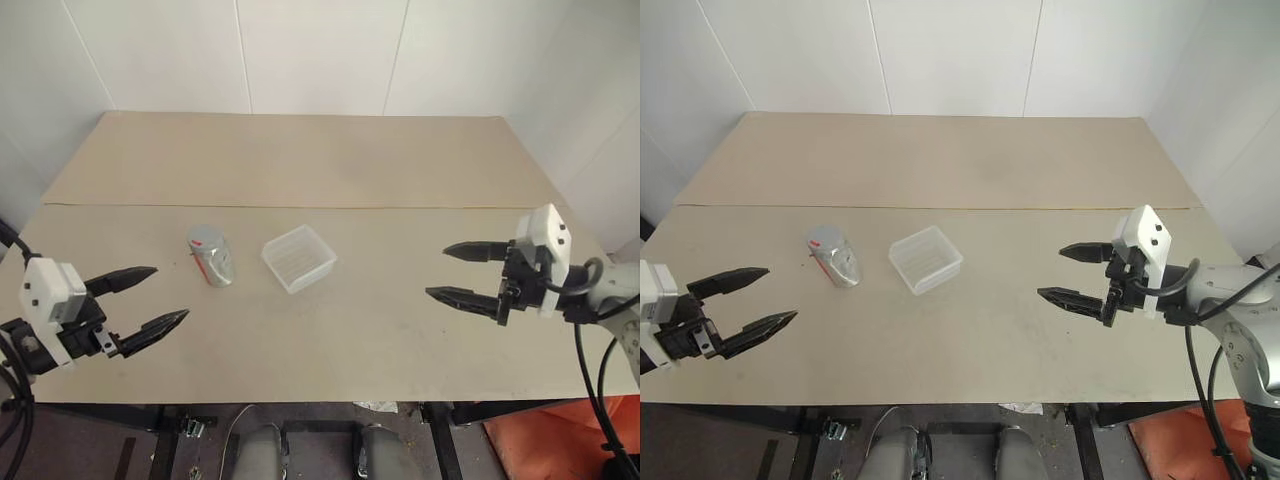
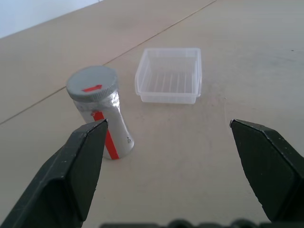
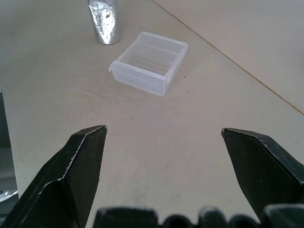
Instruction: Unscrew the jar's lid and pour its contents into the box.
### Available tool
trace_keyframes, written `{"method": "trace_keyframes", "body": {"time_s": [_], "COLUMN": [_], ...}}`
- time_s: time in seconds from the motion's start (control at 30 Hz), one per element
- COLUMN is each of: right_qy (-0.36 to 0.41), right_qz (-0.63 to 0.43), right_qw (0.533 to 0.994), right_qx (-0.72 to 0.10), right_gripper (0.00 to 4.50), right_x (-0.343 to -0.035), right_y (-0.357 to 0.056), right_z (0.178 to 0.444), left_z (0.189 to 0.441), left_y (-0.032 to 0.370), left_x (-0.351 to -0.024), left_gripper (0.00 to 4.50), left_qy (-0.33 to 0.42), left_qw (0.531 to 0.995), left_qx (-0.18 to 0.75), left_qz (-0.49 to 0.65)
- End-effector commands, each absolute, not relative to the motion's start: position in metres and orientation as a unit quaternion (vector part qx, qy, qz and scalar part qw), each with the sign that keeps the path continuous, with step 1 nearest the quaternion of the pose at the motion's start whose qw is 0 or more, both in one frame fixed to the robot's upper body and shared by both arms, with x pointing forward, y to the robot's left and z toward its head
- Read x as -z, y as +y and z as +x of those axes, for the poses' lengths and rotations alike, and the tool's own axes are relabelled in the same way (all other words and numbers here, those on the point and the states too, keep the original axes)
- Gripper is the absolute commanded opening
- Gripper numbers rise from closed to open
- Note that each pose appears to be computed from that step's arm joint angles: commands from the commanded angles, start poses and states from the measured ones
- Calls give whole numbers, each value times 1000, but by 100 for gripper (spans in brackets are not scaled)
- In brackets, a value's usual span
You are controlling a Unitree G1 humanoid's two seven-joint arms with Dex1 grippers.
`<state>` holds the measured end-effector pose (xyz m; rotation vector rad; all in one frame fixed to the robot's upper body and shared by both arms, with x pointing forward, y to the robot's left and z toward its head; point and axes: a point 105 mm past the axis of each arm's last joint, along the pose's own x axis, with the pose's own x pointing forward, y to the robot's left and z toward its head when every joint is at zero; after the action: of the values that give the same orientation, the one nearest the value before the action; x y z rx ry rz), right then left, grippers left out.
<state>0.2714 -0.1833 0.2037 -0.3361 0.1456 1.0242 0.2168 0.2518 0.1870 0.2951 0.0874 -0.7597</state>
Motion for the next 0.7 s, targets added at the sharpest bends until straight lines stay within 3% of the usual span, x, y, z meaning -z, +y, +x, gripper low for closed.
{"method": "trace_keyframes", "body": {"time_s": [0.03, 0.3, 0.43, 0.53, 0.7], "right_qy": [39, 36, 21, 5, -13], "right_qz": [-174, -184, -206, -211, -211], "right_qw": [845, 840, 824, 810, 780], "right_qx": [-504, -509, -528, -547, -589], "right_gripper": [450, 450, 450, 450, 450], "right_x": [-216, -214, -219, -226, -236], "right_y": [-174, -162, -153, -138, -119], "right_z": [266, 278, 283, 285, 283], "left_z": [211, 212, 213, 222, 244], "left_y": [249, 254, 252, 253, 243], "left_x": [-197, -195, -173, -158, -142], "left_gripper": [448, 448, 448, 448, 448], "left_qy": [20, -1, 6, -9, -36], "left_qw": [917, 938, 961, 977, 982], "left_qx": [365, 312, 244, 181, 151], "left_qz": [156, 151, 130, 116, 111]}}
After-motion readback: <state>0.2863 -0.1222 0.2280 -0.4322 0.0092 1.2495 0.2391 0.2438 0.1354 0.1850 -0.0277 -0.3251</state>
